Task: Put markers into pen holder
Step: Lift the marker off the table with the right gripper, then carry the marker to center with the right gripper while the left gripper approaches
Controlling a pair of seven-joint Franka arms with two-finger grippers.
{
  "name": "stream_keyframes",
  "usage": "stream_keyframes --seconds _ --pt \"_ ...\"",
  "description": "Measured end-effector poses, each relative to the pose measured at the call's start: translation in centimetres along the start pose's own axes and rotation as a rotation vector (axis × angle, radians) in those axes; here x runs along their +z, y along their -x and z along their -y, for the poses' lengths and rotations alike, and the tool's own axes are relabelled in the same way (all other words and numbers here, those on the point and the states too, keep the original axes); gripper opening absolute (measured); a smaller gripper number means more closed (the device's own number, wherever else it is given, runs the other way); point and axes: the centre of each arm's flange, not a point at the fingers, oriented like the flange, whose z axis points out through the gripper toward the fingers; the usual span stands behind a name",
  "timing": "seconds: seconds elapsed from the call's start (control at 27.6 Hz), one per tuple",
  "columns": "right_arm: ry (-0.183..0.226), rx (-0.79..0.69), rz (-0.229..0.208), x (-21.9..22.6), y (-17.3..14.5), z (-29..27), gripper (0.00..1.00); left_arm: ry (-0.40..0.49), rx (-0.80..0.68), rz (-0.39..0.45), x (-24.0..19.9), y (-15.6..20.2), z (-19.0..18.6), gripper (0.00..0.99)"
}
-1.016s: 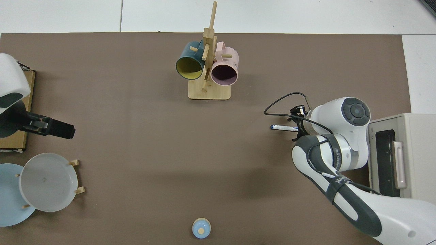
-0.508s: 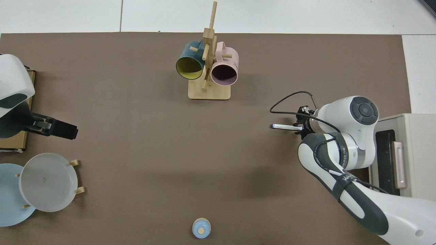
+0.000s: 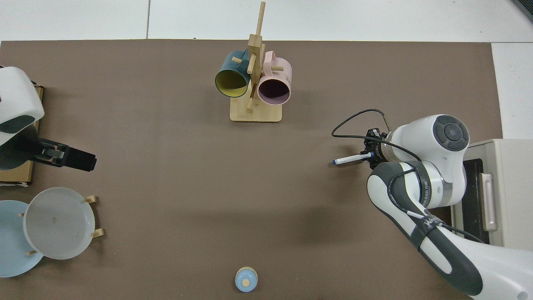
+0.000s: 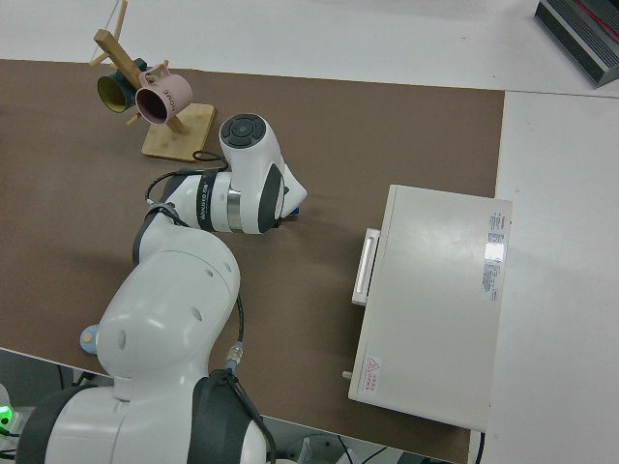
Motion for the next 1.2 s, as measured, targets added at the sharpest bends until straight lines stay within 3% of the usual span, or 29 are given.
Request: stream_keyframes --seconds 0.65,0.8,0.98,1.2 --pt "0.053 0.006 -0.006 -15.7 7.8 0.1 0.17 0.0 0.003 0.0 -0.1 0.1 -0.2 0.991" --pt "0.05 0.021 0.012 -19.1 10.0 -0.2 0.17 0.0 0.003 0.0 -0.1 0.1 -0.2 0.987" --pt "0.033 0.037 0.041 -22.0 14.4 -1.7 0.17 -0.001 0.003 -0.001 -0.1 0.1 -0.2 0.982" --pt "0.03 0.102 0.052 -22.8 22.1 -4.0 0.17 -0.008 0.04 -0.043 -0.4 -0.3 -0.1 0.978"
